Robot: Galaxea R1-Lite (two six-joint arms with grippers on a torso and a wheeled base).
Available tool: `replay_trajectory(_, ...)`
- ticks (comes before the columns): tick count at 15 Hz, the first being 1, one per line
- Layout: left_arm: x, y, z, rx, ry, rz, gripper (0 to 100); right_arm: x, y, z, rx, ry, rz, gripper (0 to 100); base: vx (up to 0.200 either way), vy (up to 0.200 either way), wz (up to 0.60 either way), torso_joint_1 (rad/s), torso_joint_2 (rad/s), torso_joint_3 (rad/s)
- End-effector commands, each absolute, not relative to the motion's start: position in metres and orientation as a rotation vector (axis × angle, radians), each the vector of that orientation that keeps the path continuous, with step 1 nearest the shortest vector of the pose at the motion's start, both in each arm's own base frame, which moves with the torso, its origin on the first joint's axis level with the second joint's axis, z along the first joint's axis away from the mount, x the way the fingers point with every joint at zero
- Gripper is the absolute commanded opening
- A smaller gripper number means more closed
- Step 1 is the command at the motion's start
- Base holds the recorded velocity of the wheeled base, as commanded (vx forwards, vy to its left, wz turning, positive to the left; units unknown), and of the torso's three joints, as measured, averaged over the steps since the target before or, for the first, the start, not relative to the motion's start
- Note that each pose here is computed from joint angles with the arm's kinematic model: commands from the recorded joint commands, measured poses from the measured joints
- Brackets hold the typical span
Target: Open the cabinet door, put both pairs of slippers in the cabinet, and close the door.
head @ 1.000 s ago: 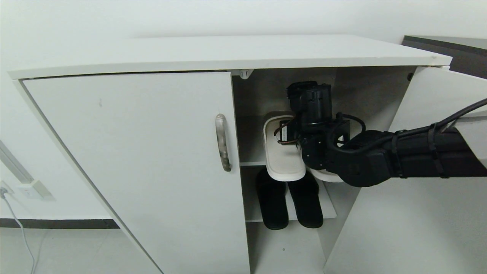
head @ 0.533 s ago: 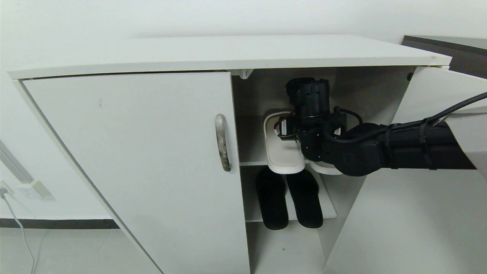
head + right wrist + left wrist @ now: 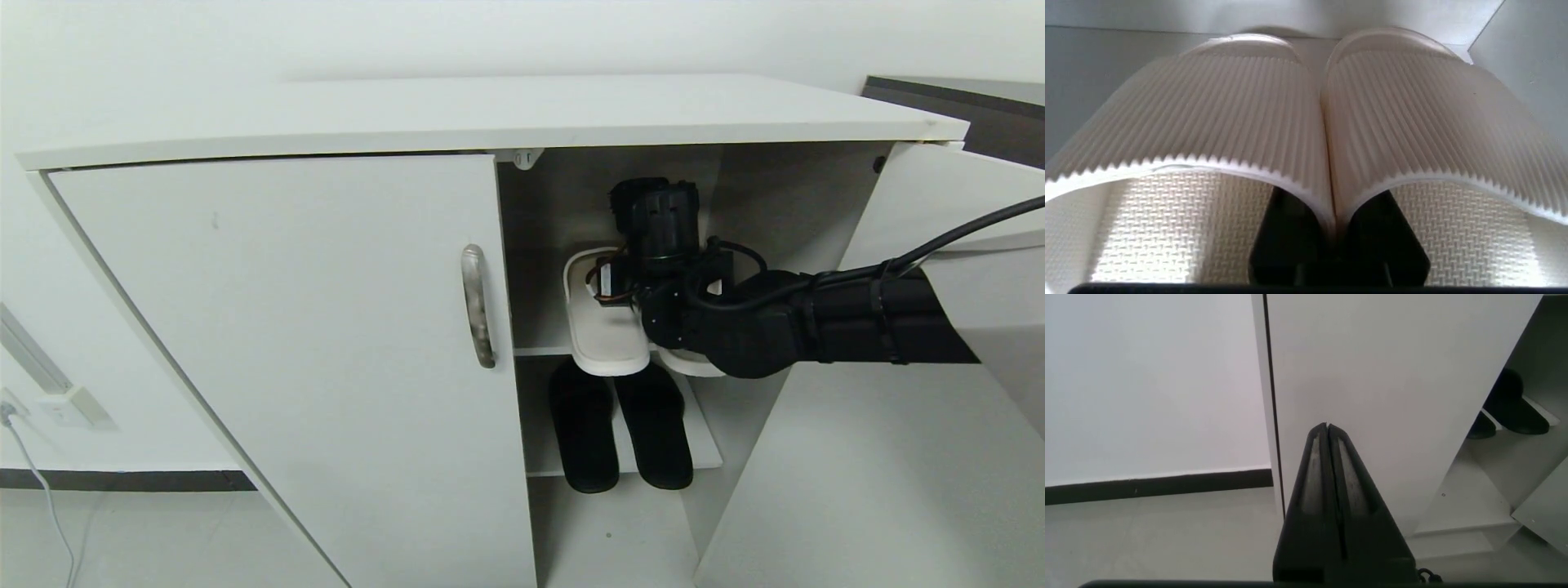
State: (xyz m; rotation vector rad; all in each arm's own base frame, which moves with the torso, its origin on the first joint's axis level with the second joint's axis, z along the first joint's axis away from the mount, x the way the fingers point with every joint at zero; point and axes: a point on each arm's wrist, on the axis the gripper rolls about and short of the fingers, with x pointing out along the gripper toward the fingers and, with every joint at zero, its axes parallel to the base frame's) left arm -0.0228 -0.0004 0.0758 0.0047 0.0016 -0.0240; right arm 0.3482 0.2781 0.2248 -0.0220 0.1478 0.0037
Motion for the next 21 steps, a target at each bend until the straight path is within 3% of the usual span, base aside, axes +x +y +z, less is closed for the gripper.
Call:
replay_trajectory(1, -0.023, 0.000, 0.076, 0.005, 0.001, -0.025, 0, 0.348, 0.279, 0.224, -0.024, 0.150, 0.003, 0, 0.000, 0.000, 0.00, 0.000, 0.00, 0.000)
replay_trajectory(2, -0.023, 0.000, 0.076, 0.005, 0.001, -0.025, 0, 0.348, 0.279, 0.223, -0.024, 0.150, 0.003, 100, 0.000, 0.000, 0.00, 0.000, 0.00, 0.000)
replay_trajectory(6, -0.023, 0.000, 0.076, 0.005, 0.001, -0.025, 0, 0.337, 0.274, 0.221, -0.038, 0.172, 0.003, 100, 0.000, 0.000, 0.00, 0.000, 0.00, 0.000)
replay_trajectory(11, -0.023, 0.000, 0.076, 0.005, 0.001, -0.025, 0, 0.274, 0.263, 0.248, -0.019, 0.154, 0.082, 100, 0.000, 0.000, 0.00, 0.000, 0.00, 0.000)
replay_trajectory(16, -0.023, 0.000, 0.076, 0.003, 0.001, -0.026, 0, 0.207, 0.242, 0.225, -0.020, 0.148, 0.202, 100, 0.000, 0.000, 0.00, 0.000, 0.00, 0.000)
replay_trajectory(17, -0.023, 0.000, 0.076, 0.003, 0.001, -0.026, 0, 0.199, 0.238, 0.221, -0.015, 0.149, 0.244, 0, 0.000, 0.000, 0.00, 0.000, 0.00, 0.000)
replay_trajectory(21, -0.023, 0.000, 0.076, 0.003, 0.001, -0.028, 0, 0.184, 0.228, 0.217, 0.020, 0.122, 0.339, 0, 0.000, 0.000, 0.00, 0.000, 0.00, 0.000)
